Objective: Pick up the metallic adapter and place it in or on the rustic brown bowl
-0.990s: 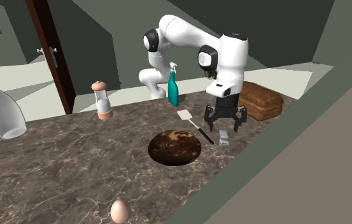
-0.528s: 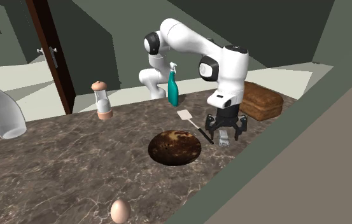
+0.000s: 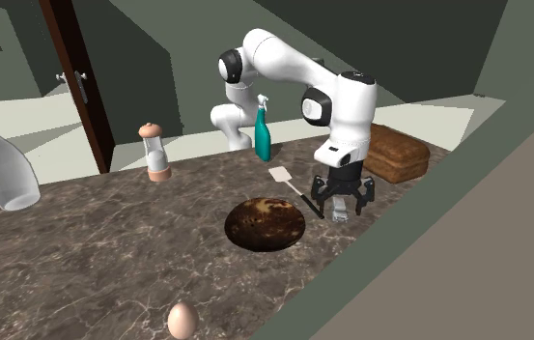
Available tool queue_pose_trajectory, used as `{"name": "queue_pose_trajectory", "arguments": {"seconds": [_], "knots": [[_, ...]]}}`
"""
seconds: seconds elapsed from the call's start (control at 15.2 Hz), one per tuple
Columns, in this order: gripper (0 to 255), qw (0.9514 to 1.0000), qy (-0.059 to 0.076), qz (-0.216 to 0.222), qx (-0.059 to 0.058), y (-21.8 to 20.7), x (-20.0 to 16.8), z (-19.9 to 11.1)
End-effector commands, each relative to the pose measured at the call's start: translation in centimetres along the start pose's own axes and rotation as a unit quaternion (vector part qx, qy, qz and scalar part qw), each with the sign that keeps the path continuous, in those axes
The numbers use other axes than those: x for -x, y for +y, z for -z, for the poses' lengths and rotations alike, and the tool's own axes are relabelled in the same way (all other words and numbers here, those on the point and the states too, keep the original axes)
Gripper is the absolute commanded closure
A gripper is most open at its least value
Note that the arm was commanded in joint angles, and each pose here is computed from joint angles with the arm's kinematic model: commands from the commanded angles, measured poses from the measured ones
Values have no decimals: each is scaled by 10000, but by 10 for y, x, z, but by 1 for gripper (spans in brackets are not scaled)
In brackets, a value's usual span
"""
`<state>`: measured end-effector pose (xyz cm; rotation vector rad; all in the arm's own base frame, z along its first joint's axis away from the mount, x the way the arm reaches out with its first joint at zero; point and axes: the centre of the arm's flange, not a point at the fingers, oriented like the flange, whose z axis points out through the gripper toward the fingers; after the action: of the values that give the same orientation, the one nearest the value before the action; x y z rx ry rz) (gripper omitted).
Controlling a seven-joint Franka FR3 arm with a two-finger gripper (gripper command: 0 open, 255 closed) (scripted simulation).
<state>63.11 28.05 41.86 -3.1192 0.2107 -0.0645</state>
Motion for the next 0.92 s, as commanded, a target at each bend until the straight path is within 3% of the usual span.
{"name": "queue_pose_trajectory", "arguments": {"seconds": [0.0, 0.59, 0.86], "knots": [[255, 10000, 0, 0, 0, 0, 0, 0], [255, 10000, 0, 0, 0, 0, 0, 0], [255, 10000, 0, 0, 0, 0, -1, 21]]}}
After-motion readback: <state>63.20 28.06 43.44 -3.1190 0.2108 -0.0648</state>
